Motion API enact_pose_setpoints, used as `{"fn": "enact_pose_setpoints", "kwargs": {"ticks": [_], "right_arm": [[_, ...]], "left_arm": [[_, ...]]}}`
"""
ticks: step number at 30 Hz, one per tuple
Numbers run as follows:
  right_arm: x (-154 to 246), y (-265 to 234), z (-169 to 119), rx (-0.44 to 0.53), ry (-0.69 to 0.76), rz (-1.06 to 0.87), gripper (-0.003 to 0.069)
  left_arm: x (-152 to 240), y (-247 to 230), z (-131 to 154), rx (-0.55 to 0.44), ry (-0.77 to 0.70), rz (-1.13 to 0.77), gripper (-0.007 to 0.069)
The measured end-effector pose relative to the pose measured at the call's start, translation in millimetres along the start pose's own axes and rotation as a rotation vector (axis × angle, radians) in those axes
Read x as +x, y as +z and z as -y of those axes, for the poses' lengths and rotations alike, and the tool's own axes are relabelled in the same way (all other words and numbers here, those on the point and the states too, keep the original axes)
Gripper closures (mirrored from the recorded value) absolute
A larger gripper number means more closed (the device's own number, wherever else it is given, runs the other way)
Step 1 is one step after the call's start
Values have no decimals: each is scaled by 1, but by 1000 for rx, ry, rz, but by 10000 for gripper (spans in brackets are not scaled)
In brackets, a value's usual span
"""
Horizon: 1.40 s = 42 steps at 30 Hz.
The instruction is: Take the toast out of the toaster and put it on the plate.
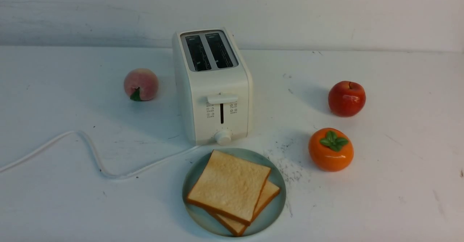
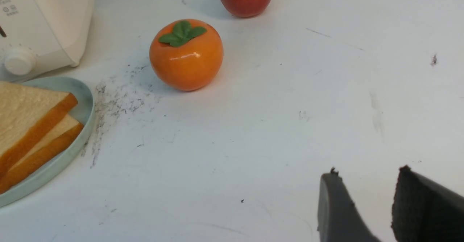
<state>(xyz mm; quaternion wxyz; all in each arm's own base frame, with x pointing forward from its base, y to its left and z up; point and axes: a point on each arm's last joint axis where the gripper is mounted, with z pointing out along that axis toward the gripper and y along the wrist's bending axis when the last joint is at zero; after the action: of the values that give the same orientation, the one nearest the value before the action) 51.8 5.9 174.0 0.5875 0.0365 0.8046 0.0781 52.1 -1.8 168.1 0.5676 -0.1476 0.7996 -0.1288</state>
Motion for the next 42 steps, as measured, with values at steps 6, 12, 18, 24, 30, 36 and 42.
{"fn": "enact_pose_setpoints", "kwargs": {"ticks": [6,12,18,24,30,36,42], "right_arm": [[0,0,0,0,0,0,419],[0,0,0,0,0,0,419],[0,0,0,0,0,0,419],[0,0,0,0,0,0,419],[0,0,0,0,0,0,419],[0,0,0,0,0,0,419],[0,0,0,0,-1,0,419]], "left_arm": [[0,0,0,0,0,0,540],[0,0,0,0,0,0,533],[0,0,0,0,0,0,529],[0,0,0,0,0,0,522],[0,0,0,0,1,0,515],[0,0,0,0,1,0,515],[0,0,0,-1,2,0,510]]}}
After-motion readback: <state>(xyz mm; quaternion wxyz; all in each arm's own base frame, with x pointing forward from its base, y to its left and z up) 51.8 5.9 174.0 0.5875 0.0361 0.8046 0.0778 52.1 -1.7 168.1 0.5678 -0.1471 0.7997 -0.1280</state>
